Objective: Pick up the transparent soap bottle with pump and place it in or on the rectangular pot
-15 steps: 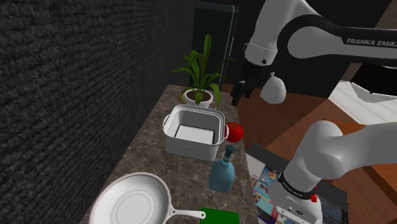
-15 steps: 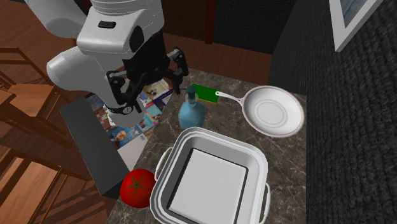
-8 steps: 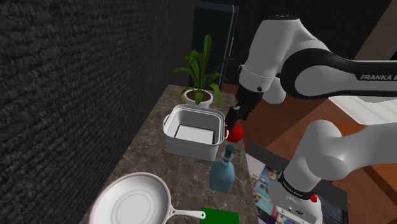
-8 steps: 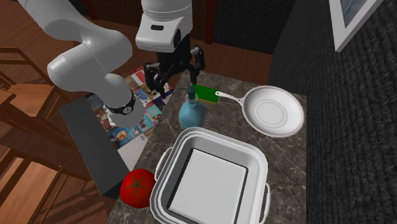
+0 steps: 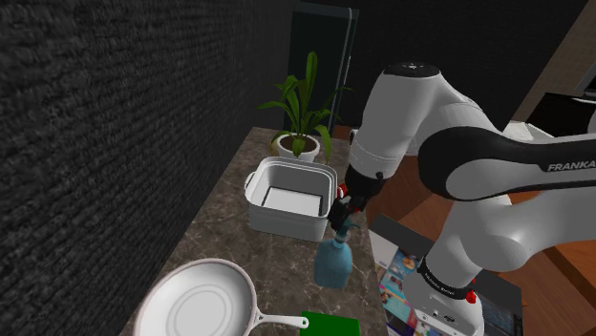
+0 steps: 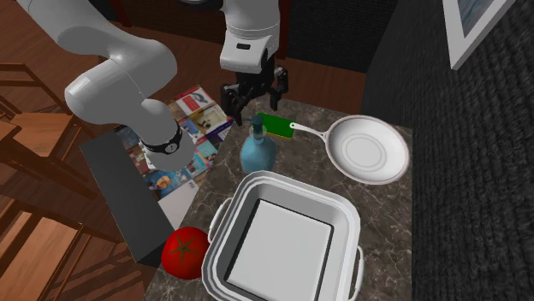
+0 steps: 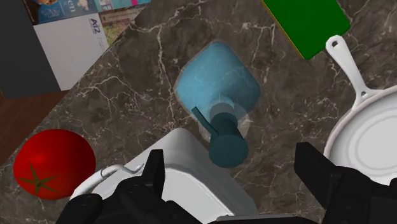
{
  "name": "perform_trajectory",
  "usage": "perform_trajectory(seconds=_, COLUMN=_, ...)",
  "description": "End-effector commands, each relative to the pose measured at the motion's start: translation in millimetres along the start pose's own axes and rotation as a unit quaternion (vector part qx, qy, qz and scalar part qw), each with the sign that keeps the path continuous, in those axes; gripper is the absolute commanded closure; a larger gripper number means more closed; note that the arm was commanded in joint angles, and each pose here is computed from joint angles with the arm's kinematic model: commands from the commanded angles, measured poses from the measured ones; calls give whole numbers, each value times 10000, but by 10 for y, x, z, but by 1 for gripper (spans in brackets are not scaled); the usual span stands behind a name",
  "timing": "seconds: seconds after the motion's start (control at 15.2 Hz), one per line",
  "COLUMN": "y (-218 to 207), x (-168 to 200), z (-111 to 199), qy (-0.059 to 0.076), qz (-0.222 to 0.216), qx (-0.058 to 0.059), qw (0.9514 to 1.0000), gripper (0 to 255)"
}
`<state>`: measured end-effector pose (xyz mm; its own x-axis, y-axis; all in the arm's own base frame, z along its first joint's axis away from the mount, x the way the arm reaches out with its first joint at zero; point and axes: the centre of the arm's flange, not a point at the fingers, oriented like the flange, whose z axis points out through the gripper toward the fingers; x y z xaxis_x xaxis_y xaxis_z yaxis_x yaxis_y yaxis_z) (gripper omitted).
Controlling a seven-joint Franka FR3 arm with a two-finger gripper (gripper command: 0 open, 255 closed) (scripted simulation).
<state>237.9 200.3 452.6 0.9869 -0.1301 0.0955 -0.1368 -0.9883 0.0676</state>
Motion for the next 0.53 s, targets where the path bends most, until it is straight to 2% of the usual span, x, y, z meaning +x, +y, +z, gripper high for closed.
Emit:
perform_trajectory(seconds=0.0, y=-10, x=-13, z=114, qy=0, qz=3, qx=0, qw=10000, gripper=0)
perform_trajectory(seconds=0.26, y=-10, x=-13, z=303, qy=0, qz=3, qx=0, qw=10000, gripper=0)
perform_trajectory(seconds=0.46, y=-10, x=-13, z=303, qy=0, qz=3, qx=0, qw=10000, gripper=0)
